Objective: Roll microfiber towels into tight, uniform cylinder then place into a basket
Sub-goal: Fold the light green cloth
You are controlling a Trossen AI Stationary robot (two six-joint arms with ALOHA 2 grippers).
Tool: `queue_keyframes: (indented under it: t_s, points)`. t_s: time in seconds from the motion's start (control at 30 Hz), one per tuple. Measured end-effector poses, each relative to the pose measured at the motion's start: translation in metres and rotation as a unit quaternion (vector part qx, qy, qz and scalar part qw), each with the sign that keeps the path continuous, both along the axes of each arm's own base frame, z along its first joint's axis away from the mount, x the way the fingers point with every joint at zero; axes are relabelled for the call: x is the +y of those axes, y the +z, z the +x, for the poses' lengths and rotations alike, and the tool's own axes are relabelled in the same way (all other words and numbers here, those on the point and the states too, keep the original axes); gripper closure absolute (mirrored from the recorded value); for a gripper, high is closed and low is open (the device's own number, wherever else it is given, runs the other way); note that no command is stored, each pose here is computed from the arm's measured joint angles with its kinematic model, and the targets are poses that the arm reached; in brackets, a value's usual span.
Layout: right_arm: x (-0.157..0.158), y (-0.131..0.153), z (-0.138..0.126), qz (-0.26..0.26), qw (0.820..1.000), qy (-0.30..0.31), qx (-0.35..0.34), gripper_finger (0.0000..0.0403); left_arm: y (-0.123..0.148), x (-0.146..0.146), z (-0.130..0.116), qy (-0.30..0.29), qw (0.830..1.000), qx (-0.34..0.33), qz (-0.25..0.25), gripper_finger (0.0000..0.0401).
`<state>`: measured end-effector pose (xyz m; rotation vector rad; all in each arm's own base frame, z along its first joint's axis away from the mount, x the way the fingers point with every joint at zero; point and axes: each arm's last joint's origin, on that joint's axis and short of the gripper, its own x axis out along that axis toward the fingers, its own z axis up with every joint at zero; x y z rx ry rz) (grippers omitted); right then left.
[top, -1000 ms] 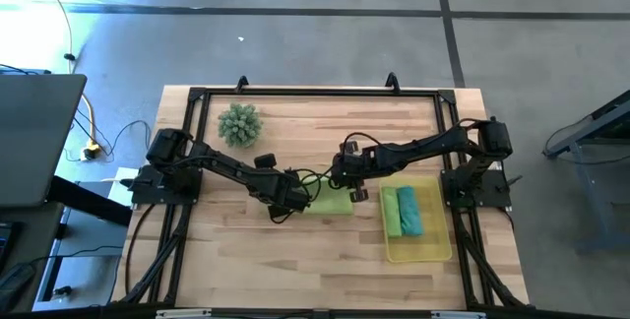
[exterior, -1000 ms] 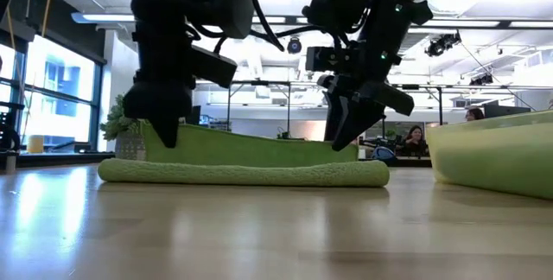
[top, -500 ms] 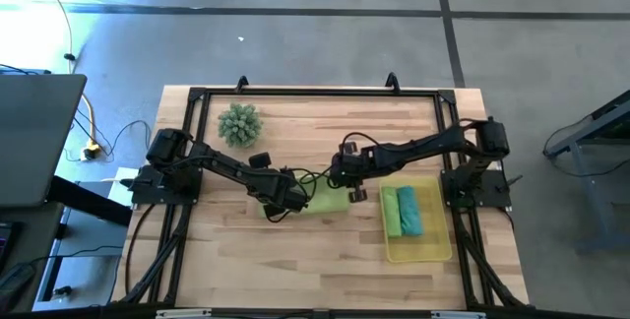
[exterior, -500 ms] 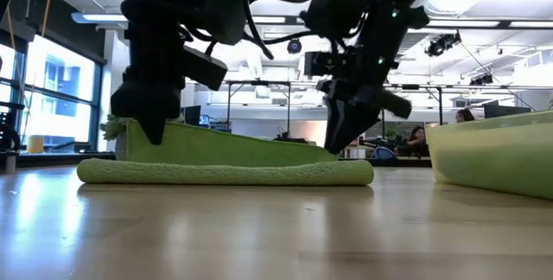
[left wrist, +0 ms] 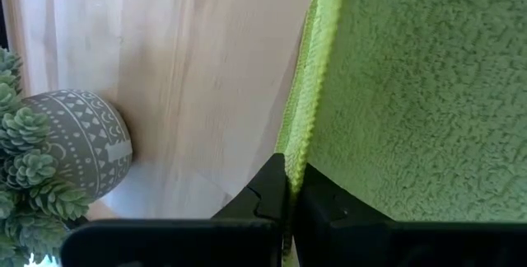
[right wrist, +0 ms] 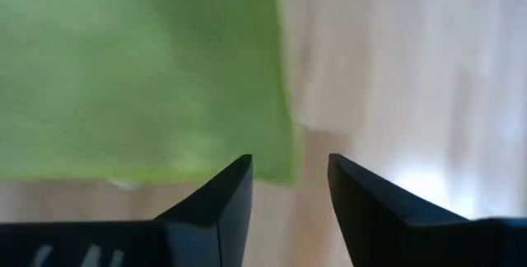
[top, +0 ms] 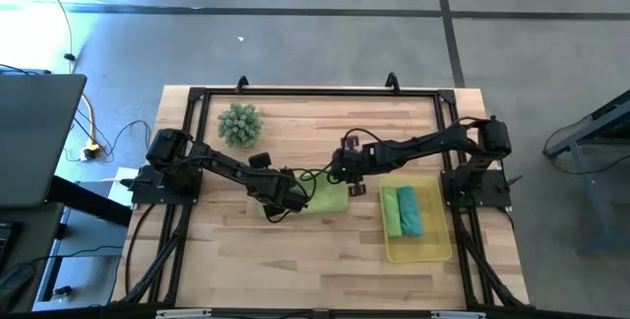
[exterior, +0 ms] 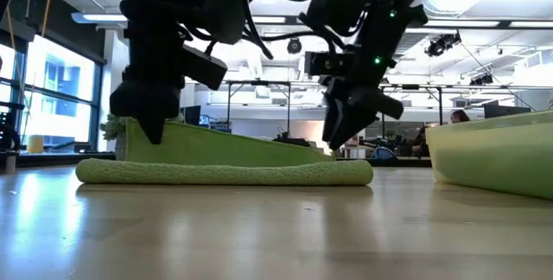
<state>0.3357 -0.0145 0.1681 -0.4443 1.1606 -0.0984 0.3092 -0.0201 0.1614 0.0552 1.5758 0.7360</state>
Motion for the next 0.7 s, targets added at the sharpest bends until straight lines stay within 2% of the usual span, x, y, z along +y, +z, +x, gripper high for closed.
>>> queue_keyframes:
  t_s: [0.13,0.23,0.47,0.7]
  points:
    - [-0.005,-0.006,0.007,0.07,0.997,0.022,-0.02,0.0247,0.0,0.0,0.0,0.0,1.0,0.002,0.0,0.0398]
    - [-0.014,-0.015,0.009,0.072,0.997,0.016,-0.015,0.025,0.0,0.0,-0.001,0.0,1.0,0.004,0.0,0.0398]
    - [-0.022,-0.015,0.012,0.072,0.997,0.009,-0.027,0.0263,0.0,0.0,-0.001,-0.001,1.0,0.004,0.001,0.0398]
    - [-0.026,-0.023,0.013,0.109,0.994,0.012,-0.023,0.0265,0.0,0.0,-0.001,-0.002,1.0,0.003,0.006,0.0398]
